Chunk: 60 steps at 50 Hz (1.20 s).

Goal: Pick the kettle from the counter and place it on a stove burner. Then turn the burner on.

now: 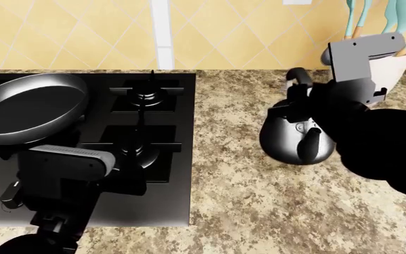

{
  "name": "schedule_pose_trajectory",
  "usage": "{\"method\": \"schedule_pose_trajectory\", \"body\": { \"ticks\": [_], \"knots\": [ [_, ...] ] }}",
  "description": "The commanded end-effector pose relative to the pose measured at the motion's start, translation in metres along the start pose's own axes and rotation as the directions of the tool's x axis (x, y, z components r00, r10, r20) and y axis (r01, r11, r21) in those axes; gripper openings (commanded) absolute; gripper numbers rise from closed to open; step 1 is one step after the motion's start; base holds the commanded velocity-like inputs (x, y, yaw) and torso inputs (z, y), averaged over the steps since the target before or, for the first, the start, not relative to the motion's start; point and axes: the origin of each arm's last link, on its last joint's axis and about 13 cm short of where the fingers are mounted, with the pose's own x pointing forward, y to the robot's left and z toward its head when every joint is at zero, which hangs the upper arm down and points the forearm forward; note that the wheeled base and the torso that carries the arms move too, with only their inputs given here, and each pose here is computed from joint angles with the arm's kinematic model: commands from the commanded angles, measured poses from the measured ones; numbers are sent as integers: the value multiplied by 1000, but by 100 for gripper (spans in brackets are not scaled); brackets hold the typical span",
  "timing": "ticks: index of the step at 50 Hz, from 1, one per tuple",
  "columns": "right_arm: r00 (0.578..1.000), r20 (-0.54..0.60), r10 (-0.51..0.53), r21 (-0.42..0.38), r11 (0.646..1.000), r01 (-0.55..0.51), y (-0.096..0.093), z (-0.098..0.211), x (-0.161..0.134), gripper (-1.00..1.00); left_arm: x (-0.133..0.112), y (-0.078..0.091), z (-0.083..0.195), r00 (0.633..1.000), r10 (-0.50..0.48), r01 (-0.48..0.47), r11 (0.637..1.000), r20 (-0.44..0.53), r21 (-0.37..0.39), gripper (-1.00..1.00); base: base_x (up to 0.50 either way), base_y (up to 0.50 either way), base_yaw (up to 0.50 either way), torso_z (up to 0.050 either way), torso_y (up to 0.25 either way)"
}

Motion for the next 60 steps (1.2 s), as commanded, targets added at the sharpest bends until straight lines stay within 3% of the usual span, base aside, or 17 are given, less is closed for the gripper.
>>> {"method": "schedule_pose_trajectory", "body": {
  "ticks": [1, 23, 60],
  "knots": [
    [994, 92, -66, 0, 998, 66, -7, 15, -7, -100, -2, 0, 4, 1000, 4, -4, 1000, 10, 3, 100, 0, 0, 0, 0, 11],
    [982, 180, -59, -28, 997, 65, -8, 25, -9, -100, -1, 4, 5, 1000, 21, -21, 1000, 17, 9, 100, 0, 8, 0, 1, 2],
    [982, 184, -33, -45, 998, 42, -6, 24, -8, -100, -1, 4, 6, 1000, 21, -21, 1000, 18, 15, 100, 0, 500, 0, 1, 2]
  ]
}}
